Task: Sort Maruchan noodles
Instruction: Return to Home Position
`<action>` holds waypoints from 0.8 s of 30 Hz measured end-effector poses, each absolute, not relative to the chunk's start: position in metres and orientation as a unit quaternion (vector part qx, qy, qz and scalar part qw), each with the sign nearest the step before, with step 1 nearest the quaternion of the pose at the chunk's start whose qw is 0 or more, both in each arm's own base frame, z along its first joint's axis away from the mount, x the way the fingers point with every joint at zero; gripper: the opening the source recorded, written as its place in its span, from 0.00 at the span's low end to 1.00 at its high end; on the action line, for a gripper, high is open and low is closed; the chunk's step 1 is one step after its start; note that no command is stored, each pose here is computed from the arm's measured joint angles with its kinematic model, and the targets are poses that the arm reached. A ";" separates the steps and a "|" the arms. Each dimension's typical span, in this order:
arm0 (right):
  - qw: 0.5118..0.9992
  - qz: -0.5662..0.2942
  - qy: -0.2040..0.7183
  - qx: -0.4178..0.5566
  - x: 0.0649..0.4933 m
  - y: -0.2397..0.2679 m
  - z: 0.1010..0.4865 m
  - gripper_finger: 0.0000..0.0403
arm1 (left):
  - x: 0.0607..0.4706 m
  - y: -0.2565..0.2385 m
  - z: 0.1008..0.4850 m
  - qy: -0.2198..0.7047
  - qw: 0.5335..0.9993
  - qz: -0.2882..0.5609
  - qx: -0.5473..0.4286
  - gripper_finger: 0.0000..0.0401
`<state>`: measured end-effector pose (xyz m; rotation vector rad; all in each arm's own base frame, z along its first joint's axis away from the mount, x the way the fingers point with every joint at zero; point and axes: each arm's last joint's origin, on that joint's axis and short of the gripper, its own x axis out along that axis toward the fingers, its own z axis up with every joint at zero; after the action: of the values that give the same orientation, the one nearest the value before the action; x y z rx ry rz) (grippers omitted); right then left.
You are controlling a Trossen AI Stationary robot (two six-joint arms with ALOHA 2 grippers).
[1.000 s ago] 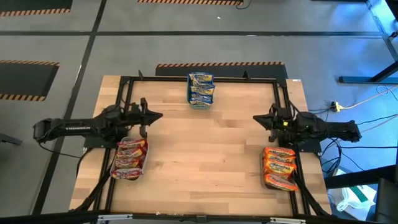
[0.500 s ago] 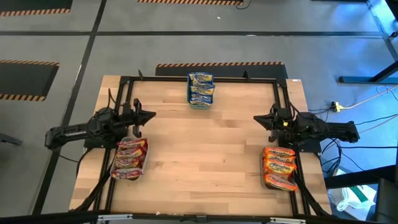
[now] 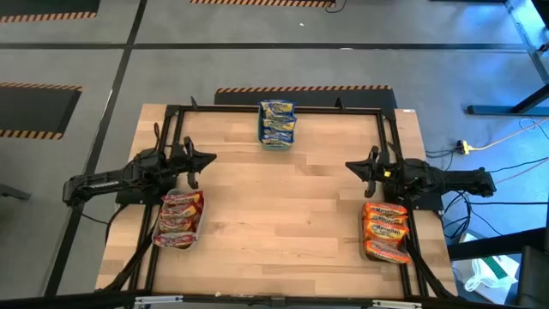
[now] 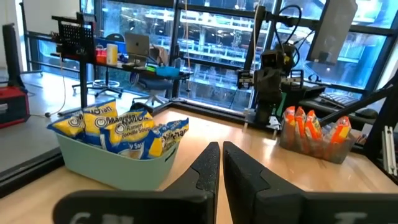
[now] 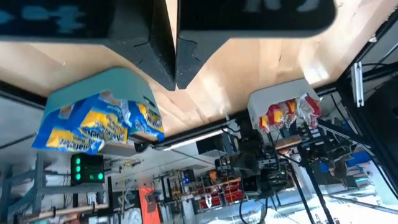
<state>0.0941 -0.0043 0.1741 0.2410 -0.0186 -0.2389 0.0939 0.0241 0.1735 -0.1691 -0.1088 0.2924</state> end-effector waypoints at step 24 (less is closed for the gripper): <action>0.997 0.020 -0.008 0.075 0.097 0.004 0.168 0.00 | 0.094 0.024 0.173 -0.051 0.985 0.146 -0.083 0.04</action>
<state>0.0974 0.0038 0.1677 0.1493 -0.0166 0.0403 0.0943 0.0242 0.1730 -0.1662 -0.1015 0.2927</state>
